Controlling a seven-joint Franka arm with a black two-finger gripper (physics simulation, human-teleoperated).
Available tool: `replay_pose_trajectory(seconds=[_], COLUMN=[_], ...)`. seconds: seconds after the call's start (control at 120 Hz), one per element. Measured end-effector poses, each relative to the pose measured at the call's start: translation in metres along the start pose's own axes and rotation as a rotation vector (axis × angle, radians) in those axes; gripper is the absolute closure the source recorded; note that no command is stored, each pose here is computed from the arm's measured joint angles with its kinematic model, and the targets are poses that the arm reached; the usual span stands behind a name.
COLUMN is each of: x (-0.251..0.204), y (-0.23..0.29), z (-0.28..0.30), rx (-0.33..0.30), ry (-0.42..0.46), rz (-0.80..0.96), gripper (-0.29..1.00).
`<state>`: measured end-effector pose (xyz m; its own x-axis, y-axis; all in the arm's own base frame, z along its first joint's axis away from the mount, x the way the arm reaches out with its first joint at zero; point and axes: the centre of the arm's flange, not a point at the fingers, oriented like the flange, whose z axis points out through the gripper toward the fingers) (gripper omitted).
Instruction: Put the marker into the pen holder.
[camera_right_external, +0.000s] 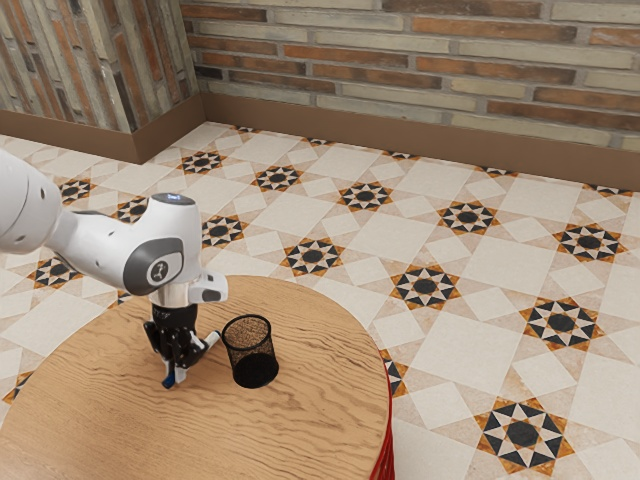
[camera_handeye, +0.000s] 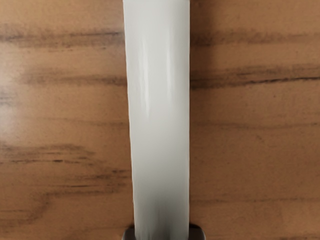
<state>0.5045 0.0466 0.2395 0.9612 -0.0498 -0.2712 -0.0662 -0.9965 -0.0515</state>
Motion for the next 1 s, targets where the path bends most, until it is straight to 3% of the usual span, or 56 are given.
replay_pose_trajectory(seconds=[0.4,0.608,0.75,0.867,1.0], x=[-0.003,-0.004,0.005,0.017,0.024], y=[0.003,-0.003,0.000,0.024,0.061], z=[-0.026,-0.119,-0.190,-0.227,-0.219], rx=[0.031,0.078,0.111,0.119,0.065], ry=[0.038,0.150,0.181,0.130,-0.036], rz=[-0.010,-0.033,-0.036,-0.010,0.022], gripper=[0.78,0.79,0.79,0.79,0.79])
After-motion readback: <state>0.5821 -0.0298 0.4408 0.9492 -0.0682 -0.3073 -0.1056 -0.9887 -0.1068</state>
